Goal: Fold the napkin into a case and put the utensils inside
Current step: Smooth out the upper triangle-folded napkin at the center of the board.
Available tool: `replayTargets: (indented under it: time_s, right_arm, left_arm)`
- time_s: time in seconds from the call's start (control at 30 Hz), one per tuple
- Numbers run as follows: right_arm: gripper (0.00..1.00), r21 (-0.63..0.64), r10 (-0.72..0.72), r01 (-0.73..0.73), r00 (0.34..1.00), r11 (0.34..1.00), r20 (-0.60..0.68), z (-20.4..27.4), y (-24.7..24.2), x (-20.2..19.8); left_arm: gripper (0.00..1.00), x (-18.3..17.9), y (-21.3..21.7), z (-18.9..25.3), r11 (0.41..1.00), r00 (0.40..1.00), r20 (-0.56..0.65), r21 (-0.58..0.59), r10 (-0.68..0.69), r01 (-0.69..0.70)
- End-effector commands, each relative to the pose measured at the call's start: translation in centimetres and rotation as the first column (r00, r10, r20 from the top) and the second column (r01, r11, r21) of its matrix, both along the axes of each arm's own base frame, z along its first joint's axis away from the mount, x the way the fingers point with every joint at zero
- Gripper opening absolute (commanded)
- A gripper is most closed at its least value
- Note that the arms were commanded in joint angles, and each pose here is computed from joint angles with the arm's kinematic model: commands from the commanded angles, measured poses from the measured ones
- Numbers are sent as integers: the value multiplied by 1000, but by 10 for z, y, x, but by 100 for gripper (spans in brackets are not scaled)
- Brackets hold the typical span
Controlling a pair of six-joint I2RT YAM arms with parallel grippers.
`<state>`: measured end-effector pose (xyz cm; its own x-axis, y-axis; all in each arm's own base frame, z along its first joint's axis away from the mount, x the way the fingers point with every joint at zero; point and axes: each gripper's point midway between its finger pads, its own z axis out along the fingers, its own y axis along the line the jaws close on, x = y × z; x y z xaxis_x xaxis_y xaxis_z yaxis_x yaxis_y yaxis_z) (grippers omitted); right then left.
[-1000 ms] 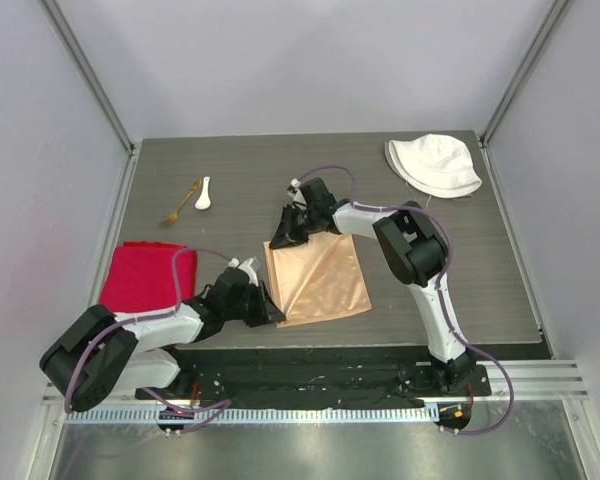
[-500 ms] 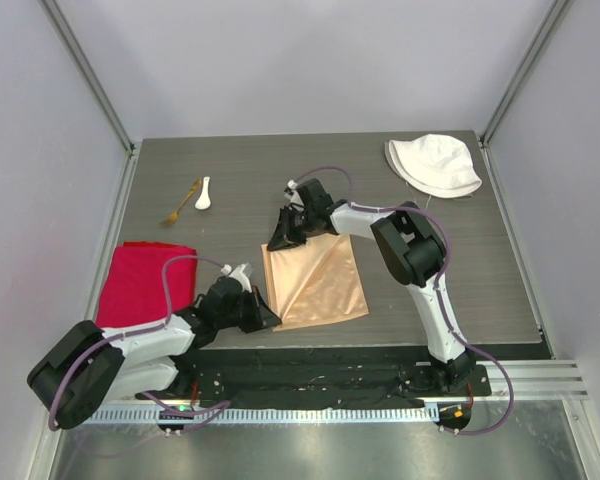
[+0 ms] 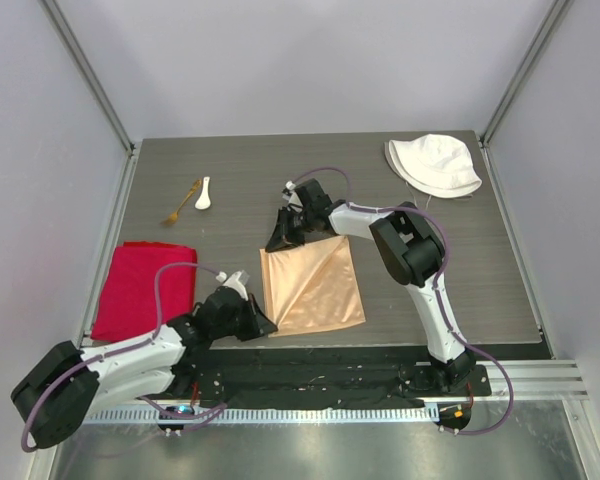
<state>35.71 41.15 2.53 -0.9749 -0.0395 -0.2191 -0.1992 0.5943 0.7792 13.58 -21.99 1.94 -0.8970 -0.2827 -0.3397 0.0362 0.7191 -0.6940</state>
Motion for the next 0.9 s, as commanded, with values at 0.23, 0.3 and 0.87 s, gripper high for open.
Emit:
replayTargets:
  time_s: [0.23,0.3,0.87]
  right_arm:
    - [16,-28,-1,3,998,1000,64,0,2,14]
    - [16,-18,-5,6,997,1000,80,10,2,17]
    - [49,-37,-129,138,974,990,185,85,-99,6]
  left_arm:
    - [15,-33,29,-8,992,998,-62,120,32,-24]
    - [21,-23,32,7,989,999,-2,142,48,-47]
    - [16,62,-21,97,996,985,171,87,12,-28]
